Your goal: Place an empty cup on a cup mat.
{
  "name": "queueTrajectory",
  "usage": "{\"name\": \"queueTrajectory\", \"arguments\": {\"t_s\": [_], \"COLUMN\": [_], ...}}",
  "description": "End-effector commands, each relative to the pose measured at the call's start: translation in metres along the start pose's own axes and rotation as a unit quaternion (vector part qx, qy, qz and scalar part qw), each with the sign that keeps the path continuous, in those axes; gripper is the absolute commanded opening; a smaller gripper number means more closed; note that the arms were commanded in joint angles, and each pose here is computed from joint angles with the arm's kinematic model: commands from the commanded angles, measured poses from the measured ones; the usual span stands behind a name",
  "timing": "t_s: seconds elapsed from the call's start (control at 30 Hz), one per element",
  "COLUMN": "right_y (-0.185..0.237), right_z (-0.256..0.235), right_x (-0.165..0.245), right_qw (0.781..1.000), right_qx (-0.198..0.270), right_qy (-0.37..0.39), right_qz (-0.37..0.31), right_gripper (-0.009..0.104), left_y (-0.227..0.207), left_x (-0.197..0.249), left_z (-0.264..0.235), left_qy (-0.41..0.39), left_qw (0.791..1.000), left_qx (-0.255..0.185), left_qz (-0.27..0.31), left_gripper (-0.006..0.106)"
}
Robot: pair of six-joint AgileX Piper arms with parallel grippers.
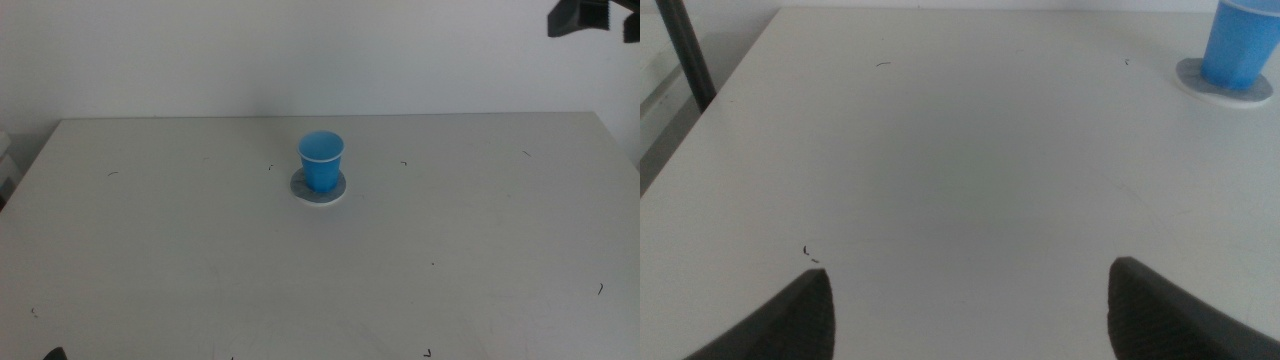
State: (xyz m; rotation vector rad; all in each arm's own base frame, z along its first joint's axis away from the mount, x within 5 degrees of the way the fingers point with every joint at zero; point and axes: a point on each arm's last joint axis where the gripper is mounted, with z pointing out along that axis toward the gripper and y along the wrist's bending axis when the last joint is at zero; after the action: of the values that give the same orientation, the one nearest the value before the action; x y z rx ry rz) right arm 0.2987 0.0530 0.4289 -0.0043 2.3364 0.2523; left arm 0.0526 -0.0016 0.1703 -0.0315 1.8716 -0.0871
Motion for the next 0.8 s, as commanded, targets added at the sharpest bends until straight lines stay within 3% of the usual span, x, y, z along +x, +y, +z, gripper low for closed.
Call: {"name": "queueTrajectory", "arguments": {"t_s": [0.0,0.2,0.43,0.77], "right_y": [-0.004,-0.012,-0.024,-0.04], "right_z": [-0.037,-0.056,-0.078,-0.069], "right_x": [0.007,0.05,0.107,0.192], "right_qw": [0.997,0.996,0.982,0.954], "right_qx": [0.007,0.018,0.025,0.015], "right_qy": [-0.078,-0.084,-0.182,-0.291], "right_qz": [-0.013,-0.027,-0.049,-0.068], "right_gripper": [0.068,0.068,0.072,0.094], "left_y": [-0.001,-0.001,-0.001,-0.001], "left_x": [-0.008,-0.008,-0.008,-0.008], "left_z": [-0.002,-0.002,-0.002,-0.002], "left_qy": [-0.042,-0.042,-0.042,-0.042], "left_qw": [0.999,0.999,0.999,0.999], "left_qx": [0.005,0.005,0.005,0.005], "left_qz": [-0.006,-0.006,-0.006,-0.006], "left_gripper": [0.105,0.105,0.105,0.105]}}
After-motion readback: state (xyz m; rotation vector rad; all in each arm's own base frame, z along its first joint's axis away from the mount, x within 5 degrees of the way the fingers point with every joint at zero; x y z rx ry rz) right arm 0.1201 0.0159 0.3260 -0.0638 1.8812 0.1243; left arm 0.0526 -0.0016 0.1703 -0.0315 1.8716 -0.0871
